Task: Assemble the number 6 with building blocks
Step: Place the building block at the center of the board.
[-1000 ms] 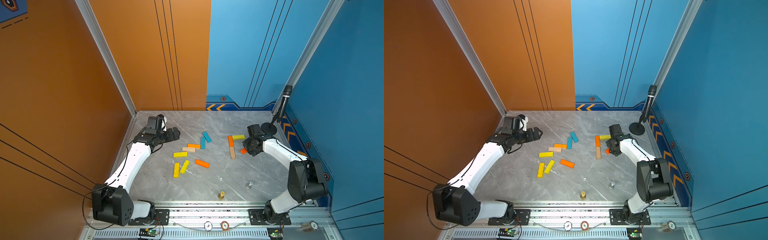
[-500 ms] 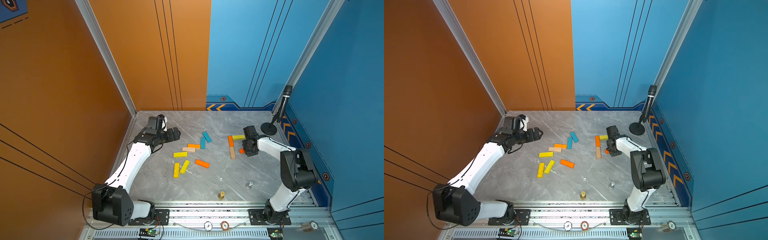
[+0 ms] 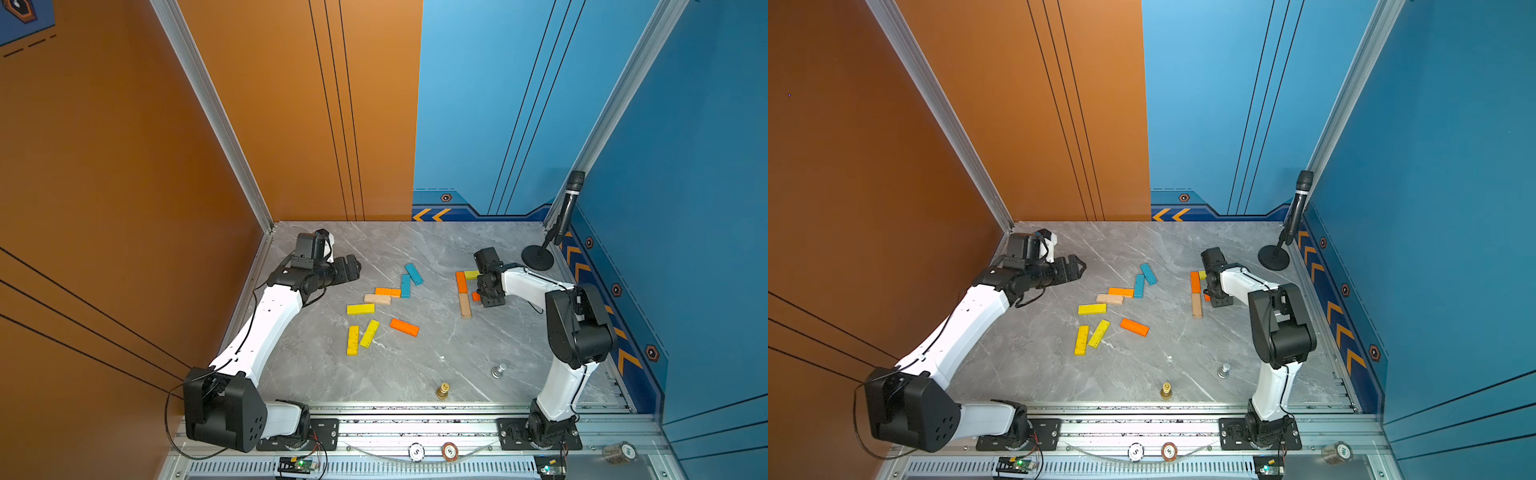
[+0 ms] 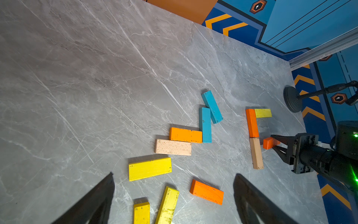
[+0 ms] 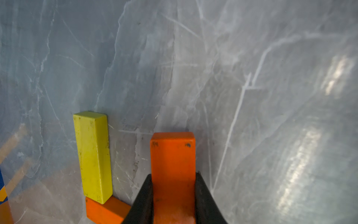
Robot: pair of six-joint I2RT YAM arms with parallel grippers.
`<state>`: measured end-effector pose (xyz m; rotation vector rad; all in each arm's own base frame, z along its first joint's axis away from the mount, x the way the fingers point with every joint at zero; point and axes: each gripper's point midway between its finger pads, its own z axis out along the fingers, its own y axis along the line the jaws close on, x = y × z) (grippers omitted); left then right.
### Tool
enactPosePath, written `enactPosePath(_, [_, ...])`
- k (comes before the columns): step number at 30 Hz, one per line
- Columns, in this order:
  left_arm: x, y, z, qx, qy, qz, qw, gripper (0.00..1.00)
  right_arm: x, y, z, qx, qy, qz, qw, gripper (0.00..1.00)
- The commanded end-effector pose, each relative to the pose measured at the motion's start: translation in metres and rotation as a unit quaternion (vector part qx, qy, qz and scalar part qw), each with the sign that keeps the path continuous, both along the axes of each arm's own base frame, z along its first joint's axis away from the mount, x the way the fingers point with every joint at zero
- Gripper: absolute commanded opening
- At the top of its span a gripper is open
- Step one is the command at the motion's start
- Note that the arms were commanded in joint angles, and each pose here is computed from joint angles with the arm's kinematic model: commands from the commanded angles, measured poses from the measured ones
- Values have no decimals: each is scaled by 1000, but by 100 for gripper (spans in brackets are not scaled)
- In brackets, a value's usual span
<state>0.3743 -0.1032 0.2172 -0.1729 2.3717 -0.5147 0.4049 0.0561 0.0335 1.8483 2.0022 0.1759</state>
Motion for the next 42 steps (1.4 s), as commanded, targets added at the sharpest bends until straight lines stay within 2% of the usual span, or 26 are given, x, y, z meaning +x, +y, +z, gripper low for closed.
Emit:
enactPosePath(1, [-4, -2, -3, -3, 4, -4, 1000, 96, -6, -5, 4, -31, 12, -31, 999, 30])
enactPosePath(11, [-4, -2, -3, -3, 3, -5, 1000, 96, -18, -11, 8, -70, 39, -53, 995, 34])
enactPosePath(16, [-4, -2, -2, -2, 3, -3, 1000, 96, -17, -5, 2, -59, 45, -52, 996, 41])
enactPosePath(20, [-3, 0, -4, 4, 4, -2, 1000, 96, -9, 2, 11, -40, 28, -46, 998, 51])
enactPosePath(24, [-4, 2, -4, 8, 5, -1, 1000, 96, -4, 2, 48, -49, -14, -17, 999, 56])
enactPosePath(28, [-4, 1, -4, 7, 5, -1, 1000, 96, -11, 0, 74, -87, -20, 67, 994, 59])
enactPosePath(30, [-4, 1, -5, 7, 7, -2, 1000, 96, -18, -4, 80, -112, -14, 121, 986, 60])
enactPosePath(33, [-4, 0, -8, 6, 11, -4, 1000, 96, -22, -14, 96, -170, -28, 210, 962, 60])
enactPosePath(37, [-2, -2, -12, 6, 16, -8, 1000, 96, -20, -18, 102, -208, -21, 377, 902, 62])
enactPosePath(39, [-2, -4, -15, 7, 21, -11, 1000, 96, -29, -33, 99, -224, 11, 411, 884, 62])
enactPosePath(40, [-2, -5, -16, 8, 22, -12, 1000, 96, -29, -35, 96, -218, 7, 436, 873, 63])
enactPosePath(42, [-2, -9, -19, 7, 26, -18, 999, 96, -35, -47, 92, -213, 17, 441, 872, 63])
